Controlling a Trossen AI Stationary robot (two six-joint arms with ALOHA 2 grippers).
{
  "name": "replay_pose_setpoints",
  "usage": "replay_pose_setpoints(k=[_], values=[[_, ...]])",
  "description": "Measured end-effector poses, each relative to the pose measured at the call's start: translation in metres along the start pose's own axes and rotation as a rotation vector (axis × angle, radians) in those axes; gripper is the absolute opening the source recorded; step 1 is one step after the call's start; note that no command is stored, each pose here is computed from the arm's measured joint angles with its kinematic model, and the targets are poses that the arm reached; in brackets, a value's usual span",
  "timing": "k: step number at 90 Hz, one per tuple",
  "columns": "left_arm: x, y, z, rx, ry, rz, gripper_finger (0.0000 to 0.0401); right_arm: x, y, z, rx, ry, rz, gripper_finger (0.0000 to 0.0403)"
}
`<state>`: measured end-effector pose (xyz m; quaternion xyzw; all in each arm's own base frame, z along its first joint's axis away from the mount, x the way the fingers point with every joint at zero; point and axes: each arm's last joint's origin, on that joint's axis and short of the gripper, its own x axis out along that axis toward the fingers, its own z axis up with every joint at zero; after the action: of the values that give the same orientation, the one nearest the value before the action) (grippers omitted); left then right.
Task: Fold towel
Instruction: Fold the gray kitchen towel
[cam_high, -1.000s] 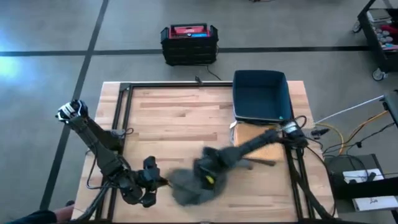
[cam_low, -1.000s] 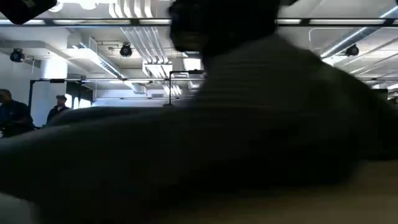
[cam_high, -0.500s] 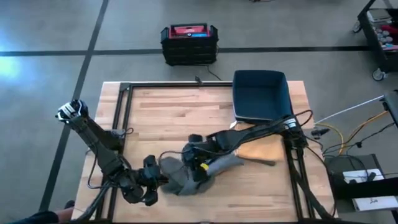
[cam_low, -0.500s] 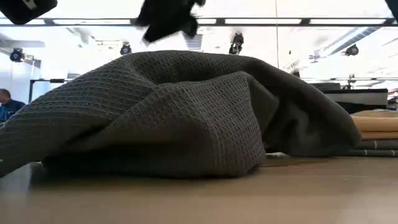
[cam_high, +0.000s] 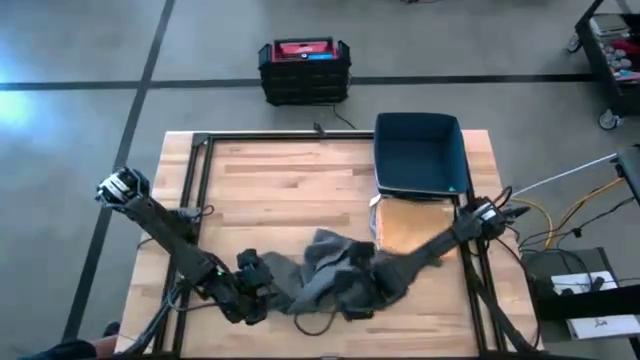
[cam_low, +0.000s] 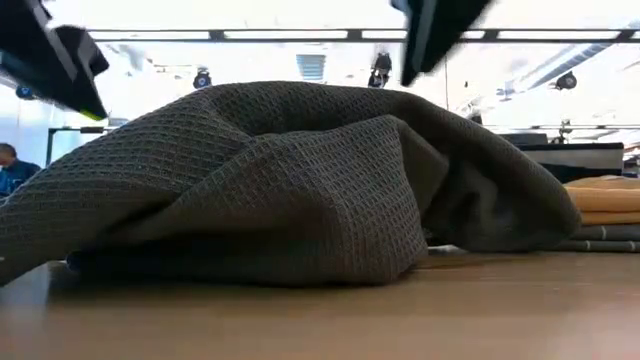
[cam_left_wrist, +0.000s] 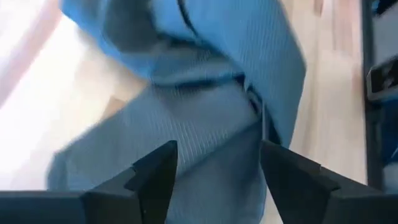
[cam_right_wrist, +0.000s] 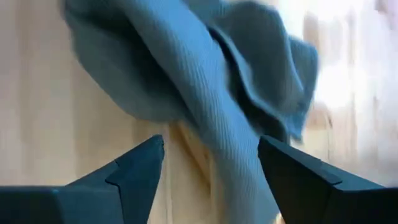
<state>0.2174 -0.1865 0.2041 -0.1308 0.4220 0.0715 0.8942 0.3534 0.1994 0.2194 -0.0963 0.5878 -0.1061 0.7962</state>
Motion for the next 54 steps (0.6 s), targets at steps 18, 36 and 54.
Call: replay_pose_setpoints(k=[18,36,54], values=[[0.025,-0.002,0.001,0.051,0.026,-0.002,0.0198,0.012,0.015,-0.036,0.1,-0.045,-0.165,0.025],[0.042,0.006,0.006,0.048,0.055,0.039,0.0164,0.025,0.019,-0.043,0.179,-0.163,-0.233,0.0238],[0.057,0.009,0.005,0.04,0.104,0.038,0.007,0.038,0.027,-0.038,0.184,-0.274,-0.177,0.0225]])
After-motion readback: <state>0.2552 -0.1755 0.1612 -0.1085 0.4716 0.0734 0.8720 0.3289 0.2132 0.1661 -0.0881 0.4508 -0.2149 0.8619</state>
